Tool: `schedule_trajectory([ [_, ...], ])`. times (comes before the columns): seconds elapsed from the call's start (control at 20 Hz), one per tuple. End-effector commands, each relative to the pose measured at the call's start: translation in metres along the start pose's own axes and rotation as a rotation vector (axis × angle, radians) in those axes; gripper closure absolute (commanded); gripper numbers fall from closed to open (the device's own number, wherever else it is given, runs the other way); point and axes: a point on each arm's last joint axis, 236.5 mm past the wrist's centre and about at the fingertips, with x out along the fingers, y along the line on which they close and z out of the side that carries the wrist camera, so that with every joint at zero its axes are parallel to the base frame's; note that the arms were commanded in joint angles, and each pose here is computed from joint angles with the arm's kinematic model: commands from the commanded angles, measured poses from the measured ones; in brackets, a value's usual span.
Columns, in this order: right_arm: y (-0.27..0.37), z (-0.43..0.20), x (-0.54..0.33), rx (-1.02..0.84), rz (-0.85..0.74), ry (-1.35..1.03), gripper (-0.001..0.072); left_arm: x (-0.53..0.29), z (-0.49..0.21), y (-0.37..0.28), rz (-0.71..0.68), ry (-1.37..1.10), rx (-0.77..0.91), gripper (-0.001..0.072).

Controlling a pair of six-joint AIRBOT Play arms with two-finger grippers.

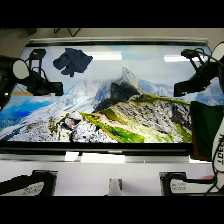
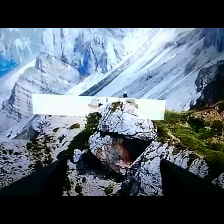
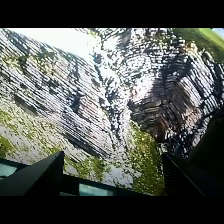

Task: Fold the shirts.

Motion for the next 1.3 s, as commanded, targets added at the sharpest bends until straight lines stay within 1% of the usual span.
schedule_trajectory([
  [0.0,0.000,0.000,0.000,0.000,0.000,0.000,0.0070,0.000,0.000,0.000,0.000,0.000,0.001,0.0007],
  [0.7,0.000,0.000,0.000,0.000,0.000,0.000,0.0070,0.000,0.000,0.000,0.000,-0.001,0.000,0.0008],
  [0.9,0.000,0.001,0.000,0.000,-0.001,-0.003,0.0070,0.000,0.048,-0.009,-0.036,-0.196,-0.017,0.0007],
  [1.05,-0.001,0.003,0.000,0.000,-0.005,-0.012,0.0071,-0.009,0.080,-0.023,-0.104,-0.336,-0.043,0.0011],
  [1.1,-0.003,0.007,0.000,0.000,-0.013,-0.029,0.0071,-0.012,0.096,-0.025,-0.114,-0.401,-0.043,0.0090],
  [1.15,-0.005,0.012,0.000,0.000,-0.022,-0.049,0.0071,-0.013,0.114,-0.025,-0.119,-0.473,-0.044,0.0114],
  [1.2,-0.006,0.014,0.000,0.003,-0.025,-0.058,0.0071,-0.009,0.130,-0.018,-0.118,-0.512,-0.063,0.0089],
  [1.25,-0.004,0.014,0.000,0.004,-0.020,-0.059,0.0071,0.002,0.141,-0.006,-0.109,-0.505,-0.099,0.0083],
])
